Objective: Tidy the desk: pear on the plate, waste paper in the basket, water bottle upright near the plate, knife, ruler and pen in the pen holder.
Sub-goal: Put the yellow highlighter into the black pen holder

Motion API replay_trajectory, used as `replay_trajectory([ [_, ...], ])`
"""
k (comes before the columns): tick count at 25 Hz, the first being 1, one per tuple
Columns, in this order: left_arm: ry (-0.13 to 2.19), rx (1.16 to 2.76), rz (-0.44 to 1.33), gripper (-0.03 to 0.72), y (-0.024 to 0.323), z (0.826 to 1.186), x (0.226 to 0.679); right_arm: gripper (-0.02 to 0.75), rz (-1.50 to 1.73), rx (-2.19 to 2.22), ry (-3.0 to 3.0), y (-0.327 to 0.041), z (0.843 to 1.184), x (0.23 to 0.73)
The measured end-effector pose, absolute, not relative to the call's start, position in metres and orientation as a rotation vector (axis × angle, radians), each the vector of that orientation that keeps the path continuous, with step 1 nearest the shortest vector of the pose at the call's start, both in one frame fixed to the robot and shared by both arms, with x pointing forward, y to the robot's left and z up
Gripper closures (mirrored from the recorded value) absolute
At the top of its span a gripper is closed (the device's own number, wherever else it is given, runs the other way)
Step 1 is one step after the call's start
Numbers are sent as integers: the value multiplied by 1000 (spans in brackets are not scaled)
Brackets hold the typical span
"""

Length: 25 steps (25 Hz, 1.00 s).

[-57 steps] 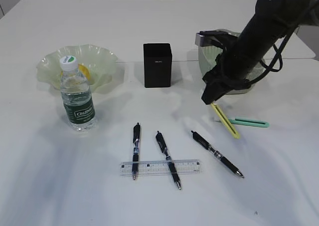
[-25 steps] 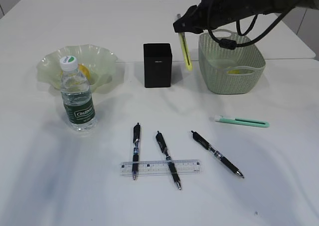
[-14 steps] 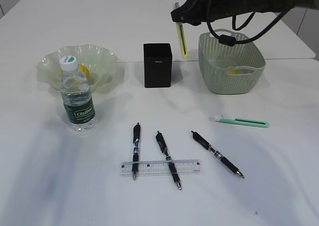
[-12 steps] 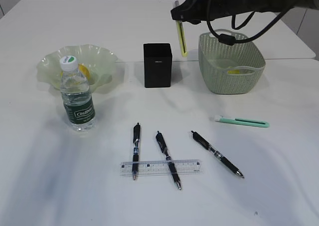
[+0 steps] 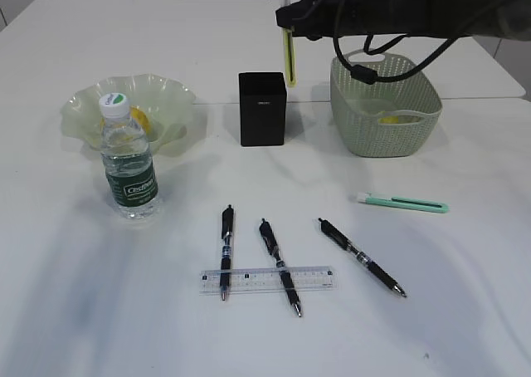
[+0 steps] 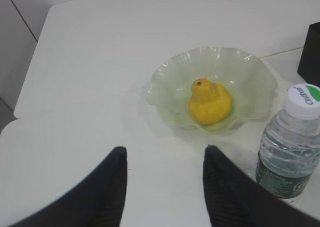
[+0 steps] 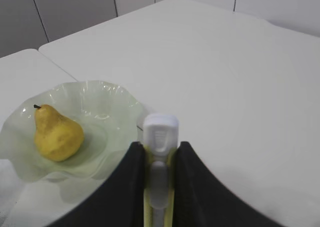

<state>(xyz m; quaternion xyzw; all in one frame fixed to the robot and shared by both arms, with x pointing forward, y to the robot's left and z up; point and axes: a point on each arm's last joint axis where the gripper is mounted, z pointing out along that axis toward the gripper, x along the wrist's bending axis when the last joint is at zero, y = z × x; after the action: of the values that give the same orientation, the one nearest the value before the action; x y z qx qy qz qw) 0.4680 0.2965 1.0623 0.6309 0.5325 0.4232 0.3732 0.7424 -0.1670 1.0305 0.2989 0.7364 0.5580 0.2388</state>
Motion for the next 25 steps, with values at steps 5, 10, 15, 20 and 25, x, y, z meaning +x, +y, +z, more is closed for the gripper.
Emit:
replay_trajectory([
  [5, 1364, 1616, 1084, 340, 296, 1062, 468, 610, 1531, 755, 1937, -155, 1033, 744],
  [10, 1364, 1616, 1084, 340, 296, 1062, 468, 610, 1497, 736, 1887, -148, 1035, 745],
  [15, 1364, 1616, 1084, 340, 296, 1062, 468, 610, 1464, 754, 1871, -149, 1035, 747],
  [20, 1364, 1616, 1084, 340, 296, 1062, 468, 610, 1451, 783, 1886, -149, 1020, 752],
  [25, 1364, 1616, 1084, 340, 296, 1062, 468, 610, 1463, 762, 1897, -136, 1012, 757],
])
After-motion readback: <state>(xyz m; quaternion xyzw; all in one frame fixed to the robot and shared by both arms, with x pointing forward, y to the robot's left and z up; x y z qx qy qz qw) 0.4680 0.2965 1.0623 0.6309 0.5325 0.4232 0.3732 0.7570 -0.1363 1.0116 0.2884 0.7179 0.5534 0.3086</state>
